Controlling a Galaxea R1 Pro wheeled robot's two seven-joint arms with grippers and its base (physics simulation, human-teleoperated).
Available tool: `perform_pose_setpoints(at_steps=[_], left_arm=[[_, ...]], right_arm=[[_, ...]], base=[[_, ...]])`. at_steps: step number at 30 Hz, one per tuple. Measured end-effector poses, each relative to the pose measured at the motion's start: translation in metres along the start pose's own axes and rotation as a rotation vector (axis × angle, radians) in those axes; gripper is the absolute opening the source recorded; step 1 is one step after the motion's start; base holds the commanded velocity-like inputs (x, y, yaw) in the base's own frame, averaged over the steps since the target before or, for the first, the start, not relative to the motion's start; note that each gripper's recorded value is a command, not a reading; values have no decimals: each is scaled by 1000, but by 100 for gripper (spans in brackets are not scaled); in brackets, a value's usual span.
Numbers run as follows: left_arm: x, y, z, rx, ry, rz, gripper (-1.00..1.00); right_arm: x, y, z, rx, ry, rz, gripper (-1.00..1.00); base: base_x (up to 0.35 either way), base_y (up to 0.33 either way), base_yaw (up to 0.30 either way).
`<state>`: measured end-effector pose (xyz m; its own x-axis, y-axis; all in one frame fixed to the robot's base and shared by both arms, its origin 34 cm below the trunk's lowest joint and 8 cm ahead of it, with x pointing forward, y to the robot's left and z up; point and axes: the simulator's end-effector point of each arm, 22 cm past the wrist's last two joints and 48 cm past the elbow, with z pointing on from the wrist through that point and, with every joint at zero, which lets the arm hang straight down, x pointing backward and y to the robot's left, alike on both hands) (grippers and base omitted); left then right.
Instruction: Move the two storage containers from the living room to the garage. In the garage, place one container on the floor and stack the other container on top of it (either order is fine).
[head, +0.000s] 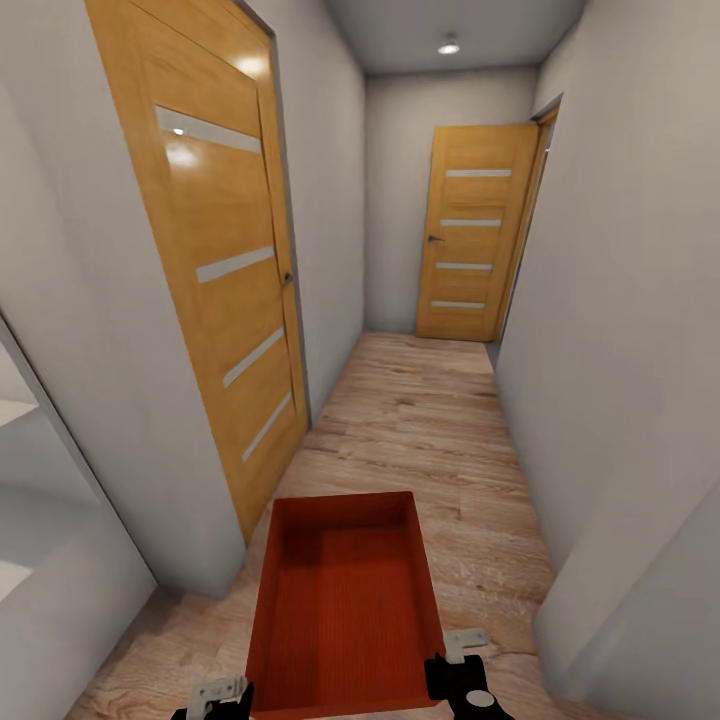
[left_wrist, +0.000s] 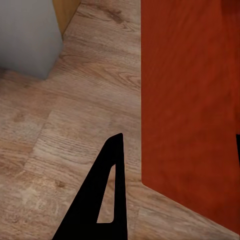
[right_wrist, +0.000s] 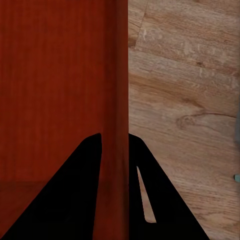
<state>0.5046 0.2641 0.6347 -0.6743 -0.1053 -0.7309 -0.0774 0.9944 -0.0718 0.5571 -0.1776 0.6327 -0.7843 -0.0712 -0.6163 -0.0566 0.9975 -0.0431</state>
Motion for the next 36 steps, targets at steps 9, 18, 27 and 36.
perform_pose_setpoints(at_steps=[9,18,27,36], left_arm=[[0,0,0,0,0,0,-100],[0,0,0,0,0,0,-100],[0,0,0,0,0,0,-100],[0,0,0,0,-1,0,-100]], right_arm=[[0,0,0,0,0,0,-100],[0,0,0,0,0,0,-100],[1,0,0,0,1,2,-100],[0,0,0,1,-1,0,-100]], base=[[0,0,0],[0,0,0],[64,-9,0],[301,-79,0]])
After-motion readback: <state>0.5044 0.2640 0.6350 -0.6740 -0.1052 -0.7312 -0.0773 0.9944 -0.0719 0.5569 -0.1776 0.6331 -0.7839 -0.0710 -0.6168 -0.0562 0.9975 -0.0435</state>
